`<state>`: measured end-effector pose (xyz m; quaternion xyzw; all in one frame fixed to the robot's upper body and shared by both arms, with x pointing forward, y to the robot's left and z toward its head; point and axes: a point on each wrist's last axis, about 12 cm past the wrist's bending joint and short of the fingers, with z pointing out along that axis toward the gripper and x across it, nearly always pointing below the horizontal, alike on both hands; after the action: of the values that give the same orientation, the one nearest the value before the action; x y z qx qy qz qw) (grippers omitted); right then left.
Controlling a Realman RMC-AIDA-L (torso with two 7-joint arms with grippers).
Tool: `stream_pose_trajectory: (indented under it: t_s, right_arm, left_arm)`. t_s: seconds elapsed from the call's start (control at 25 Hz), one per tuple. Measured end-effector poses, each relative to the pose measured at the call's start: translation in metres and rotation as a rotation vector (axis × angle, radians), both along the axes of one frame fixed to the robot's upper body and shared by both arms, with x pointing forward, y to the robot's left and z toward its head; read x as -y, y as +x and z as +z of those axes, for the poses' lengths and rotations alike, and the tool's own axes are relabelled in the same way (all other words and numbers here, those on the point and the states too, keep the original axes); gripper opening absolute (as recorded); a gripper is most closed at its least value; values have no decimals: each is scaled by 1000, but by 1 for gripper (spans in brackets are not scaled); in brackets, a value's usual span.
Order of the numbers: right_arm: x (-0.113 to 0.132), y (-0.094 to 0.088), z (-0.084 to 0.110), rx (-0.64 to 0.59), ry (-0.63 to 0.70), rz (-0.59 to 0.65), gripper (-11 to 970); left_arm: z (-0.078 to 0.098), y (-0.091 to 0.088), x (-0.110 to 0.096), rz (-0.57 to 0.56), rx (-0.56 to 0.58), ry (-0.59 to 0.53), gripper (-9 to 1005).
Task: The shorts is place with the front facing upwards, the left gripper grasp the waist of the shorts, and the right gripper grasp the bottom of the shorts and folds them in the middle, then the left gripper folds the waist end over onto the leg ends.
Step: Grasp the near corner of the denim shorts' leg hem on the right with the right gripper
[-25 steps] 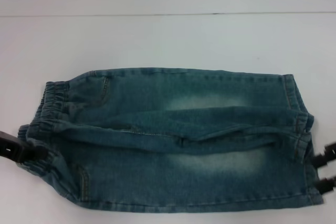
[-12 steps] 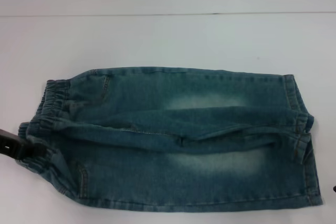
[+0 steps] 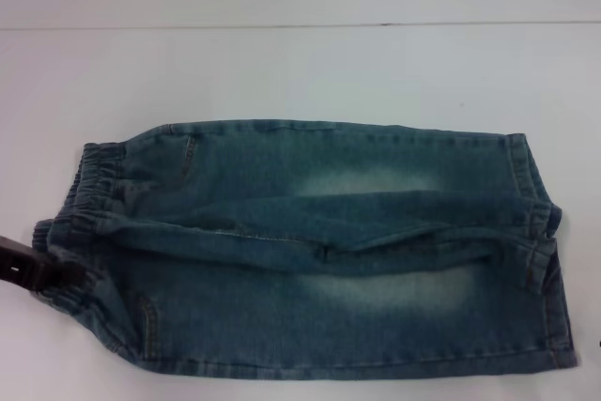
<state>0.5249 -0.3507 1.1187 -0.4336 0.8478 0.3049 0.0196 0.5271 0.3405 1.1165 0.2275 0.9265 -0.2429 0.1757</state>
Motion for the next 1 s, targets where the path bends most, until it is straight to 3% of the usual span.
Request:
stream_pose_trajectory:
  t_s: [1.0]
  right_arm:
    - [-25,12,-11,28,-72,47,711]
  left_arm:
    - [5,10,13,-32,24,-7,40]
